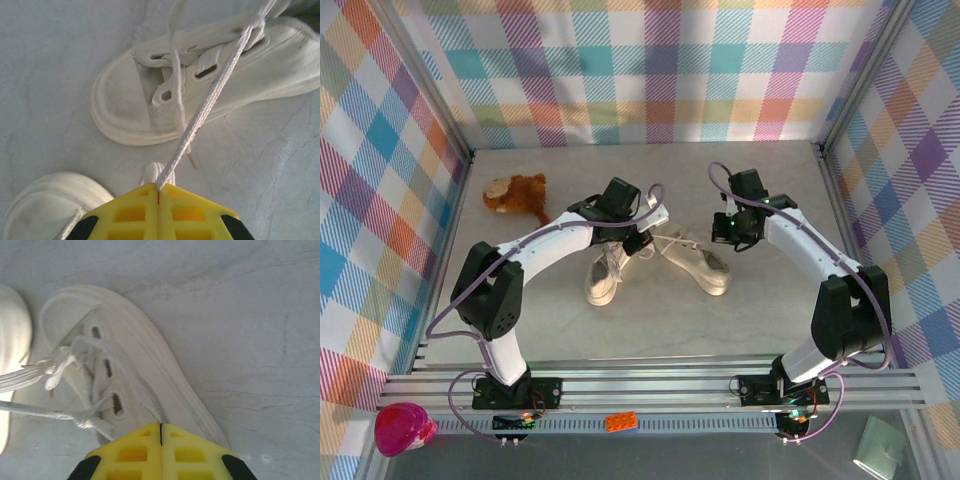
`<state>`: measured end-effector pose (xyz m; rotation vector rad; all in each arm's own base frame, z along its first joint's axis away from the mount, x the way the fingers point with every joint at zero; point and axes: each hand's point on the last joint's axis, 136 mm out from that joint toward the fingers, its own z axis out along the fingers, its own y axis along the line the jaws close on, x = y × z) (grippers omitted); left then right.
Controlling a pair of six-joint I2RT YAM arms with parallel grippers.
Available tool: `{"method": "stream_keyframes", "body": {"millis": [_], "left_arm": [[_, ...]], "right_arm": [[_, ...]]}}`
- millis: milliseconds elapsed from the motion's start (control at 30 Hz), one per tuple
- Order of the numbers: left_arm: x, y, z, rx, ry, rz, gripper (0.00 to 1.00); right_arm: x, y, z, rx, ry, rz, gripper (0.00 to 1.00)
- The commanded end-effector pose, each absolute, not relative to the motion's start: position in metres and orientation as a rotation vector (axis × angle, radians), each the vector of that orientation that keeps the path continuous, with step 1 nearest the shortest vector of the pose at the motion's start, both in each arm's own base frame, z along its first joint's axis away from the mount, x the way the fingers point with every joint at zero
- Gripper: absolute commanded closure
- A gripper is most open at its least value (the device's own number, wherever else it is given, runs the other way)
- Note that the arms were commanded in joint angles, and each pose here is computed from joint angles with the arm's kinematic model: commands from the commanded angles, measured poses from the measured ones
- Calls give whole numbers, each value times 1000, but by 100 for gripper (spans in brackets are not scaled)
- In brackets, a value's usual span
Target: Tie the shoes
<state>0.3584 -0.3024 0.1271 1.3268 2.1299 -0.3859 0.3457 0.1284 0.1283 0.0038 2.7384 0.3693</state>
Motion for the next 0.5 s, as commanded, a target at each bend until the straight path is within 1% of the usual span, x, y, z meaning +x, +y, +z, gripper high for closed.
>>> {"method": "stream_keyframes", "body": {"millis": [0,200,333,467], "left_arm": [[358,-299,119,1307,2170,-380,100],[331,-293,93,1307,2232,-399,100],[302,-329,71,1333,2274,-473,100],[314,-363,53,1174,2383,-554,100]], "right_arm": [[343,95,115,42,2765,288,100],[348,77,91,59,2837,319,100],[349,74,76,83,2887,350,100],[332,87,55,118,3011,486,100]]}}
